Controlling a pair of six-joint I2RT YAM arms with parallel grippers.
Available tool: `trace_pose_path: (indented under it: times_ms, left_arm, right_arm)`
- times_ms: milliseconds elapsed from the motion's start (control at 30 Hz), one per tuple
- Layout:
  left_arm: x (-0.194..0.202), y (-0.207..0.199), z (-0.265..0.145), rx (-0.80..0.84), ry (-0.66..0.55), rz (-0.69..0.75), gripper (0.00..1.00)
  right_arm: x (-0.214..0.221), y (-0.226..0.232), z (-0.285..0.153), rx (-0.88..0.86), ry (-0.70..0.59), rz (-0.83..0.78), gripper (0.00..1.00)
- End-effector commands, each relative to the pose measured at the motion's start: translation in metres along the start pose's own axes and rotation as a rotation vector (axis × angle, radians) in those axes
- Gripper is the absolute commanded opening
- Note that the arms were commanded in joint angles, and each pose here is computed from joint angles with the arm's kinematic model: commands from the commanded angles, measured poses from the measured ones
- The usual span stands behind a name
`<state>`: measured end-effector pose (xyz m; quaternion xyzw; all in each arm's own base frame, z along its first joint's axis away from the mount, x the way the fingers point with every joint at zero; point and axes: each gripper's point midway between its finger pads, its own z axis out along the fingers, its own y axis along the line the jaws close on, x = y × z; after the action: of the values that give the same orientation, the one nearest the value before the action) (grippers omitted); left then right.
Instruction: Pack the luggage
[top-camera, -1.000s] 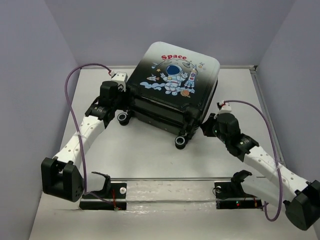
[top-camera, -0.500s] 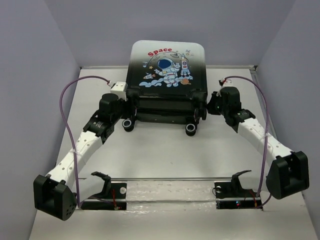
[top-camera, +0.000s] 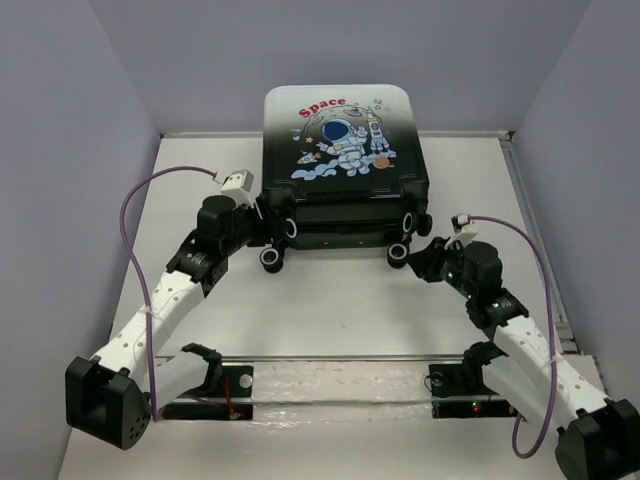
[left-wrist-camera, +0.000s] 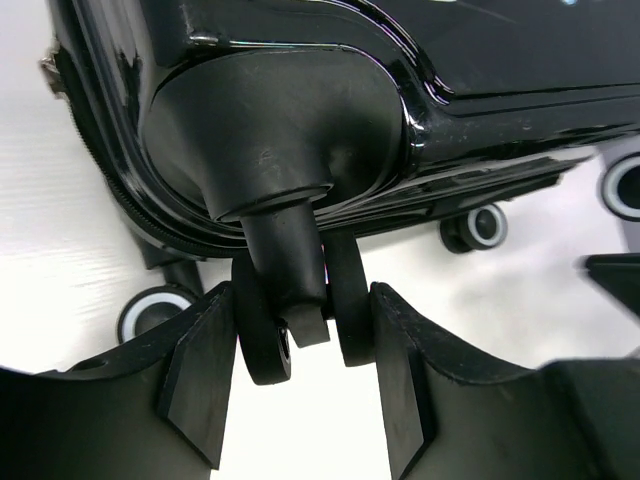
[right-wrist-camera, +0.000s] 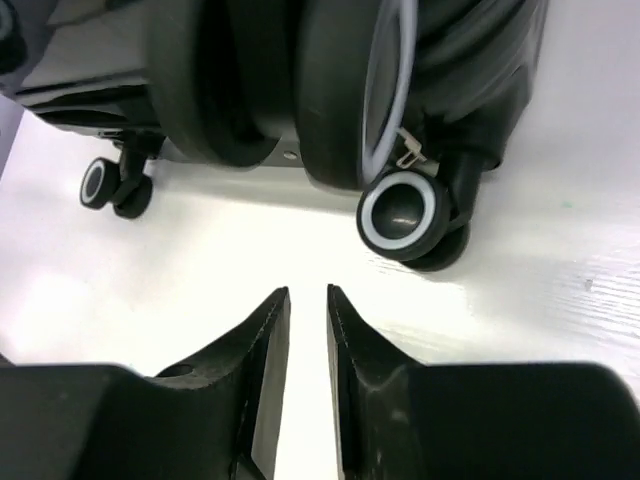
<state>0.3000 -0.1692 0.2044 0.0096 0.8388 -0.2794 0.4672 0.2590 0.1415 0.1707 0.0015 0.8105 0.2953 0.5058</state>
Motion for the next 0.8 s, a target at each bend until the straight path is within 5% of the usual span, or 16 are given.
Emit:
trace_pose_path:
  times_ms: [0,133,200,767]
  left_arm:
    - [0.004,-0.079,-0.019,0.374,0.034,-0.045,0.06]
    - [-0.009,-0.084,-0.024,0.38,-0.011,-0.058,0.06]
    - [-0.01,-0.085,-0.025,0.38,-0.01,-0.062,0.06]
    - [-0.005,-0.071,-0.029,0.324,-0.035,-0.087,0.06]
  right_arm:
    - [0.0,0.02,0.01,-0.186,-0.14,0.034,0.25]
    - [-0.017,0.005,0.026,-0.136,-0.264,0.003,0.5]
    - [-0.027,-0.002,0.034,-0.096,-0.293,-0.028,0.54]
    - [-0.044,-0.056,0.07,0.083,-0.484,-0.134,0.57]
